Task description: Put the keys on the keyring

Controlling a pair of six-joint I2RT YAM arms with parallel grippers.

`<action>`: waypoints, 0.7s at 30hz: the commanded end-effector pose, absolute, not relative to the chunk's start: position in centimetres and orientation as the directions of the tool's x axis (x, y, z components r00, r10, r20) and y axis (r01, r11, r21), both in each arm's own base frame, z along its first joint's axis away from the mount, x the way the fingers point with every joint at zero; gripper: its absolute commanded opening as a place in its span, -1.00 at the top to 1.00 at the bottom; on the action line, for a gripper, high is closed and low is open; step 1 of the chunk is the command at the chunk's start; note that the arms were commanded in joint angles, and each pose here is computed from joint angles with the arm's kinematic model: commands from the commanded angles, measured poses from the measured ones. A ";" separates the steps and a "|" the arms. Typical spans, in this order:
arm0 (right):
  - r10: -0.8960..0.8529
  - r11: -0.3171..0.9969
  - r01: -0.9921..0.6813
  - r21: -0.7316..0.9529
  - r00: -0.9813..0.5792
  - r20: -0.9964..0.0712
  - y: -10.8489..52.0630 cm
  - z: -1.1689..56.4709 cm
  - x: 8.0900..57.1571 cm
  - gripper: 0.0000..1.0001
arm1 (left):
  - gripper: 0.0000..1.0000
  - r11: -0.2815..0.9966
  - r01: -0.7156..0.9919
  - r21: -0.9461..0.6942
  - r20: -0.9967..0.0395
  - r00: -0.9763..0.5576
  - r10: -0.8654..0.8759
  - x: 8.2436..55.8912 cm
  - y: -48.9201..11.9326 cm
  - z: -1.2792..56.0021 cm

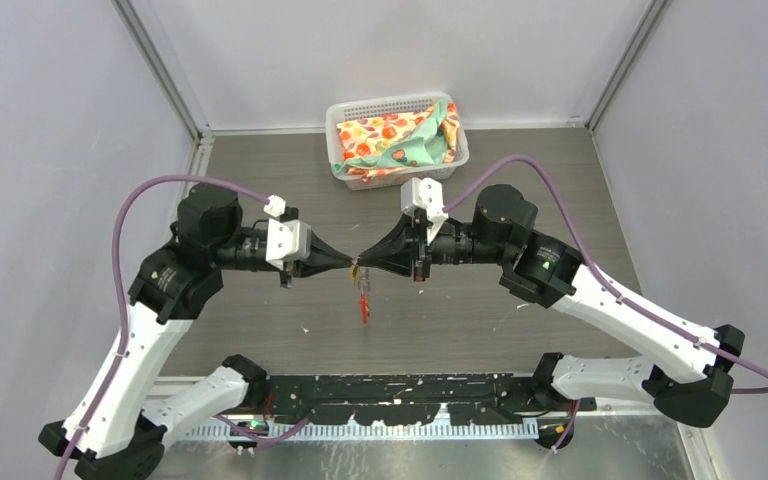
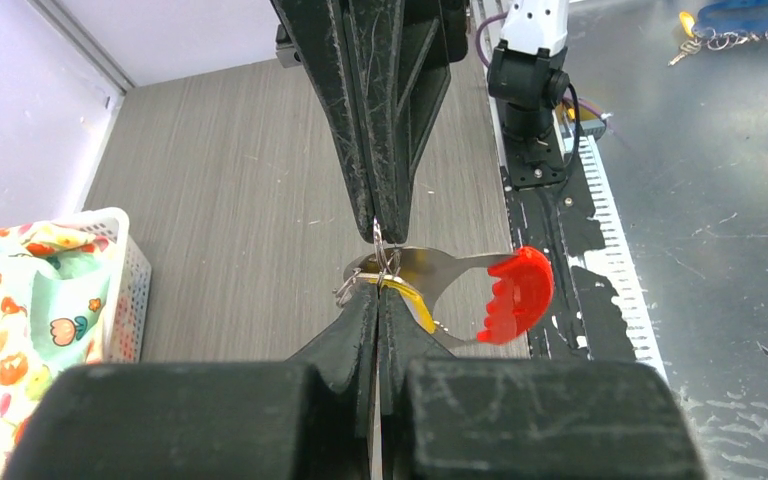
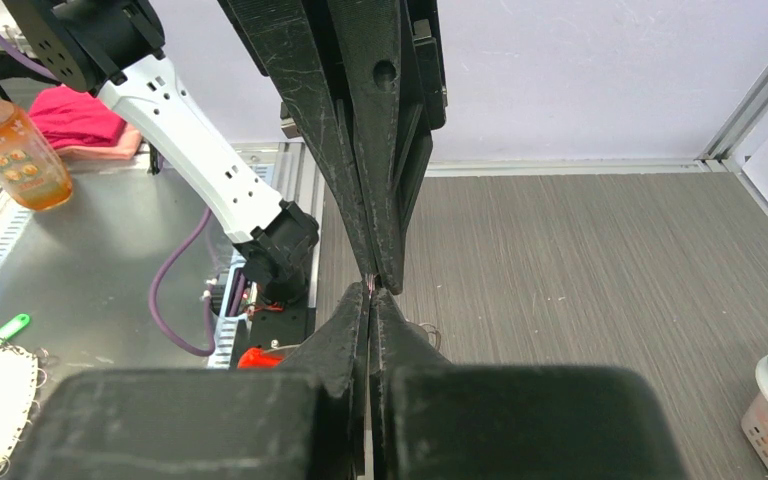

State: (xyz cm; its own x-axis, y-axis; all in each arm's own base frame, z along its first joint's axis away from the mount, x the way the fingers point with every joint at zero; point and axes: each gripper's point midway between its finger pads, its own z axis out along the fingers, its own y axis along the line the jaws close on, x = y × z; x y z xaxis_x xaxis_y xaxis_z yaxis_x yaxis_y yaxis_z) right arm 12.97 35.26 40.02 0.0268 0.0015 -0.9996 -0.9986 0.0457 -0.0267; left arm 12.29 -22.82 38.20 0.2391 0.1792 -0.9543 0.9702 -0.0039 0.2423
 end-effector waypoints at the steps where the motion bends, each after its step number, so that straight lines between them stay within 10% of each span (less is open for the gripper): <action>1: 0.117 0.095 -0.991 -0.098 0.109 -0.987 34.2 44.2 13.2 0.98 | 0.99 -0.030 0.968 0.248 -0.950 0.250 0.188 11.3 -22.5 37.8; 21: 0.187 0.088 -0.994 -0.061 0.076 -0.979 35.1 44.8 13.4 0.98 | 0.81 -0.075 0.978 0.197 -0.967 0.206 0.153 10.9 -24.0 37.3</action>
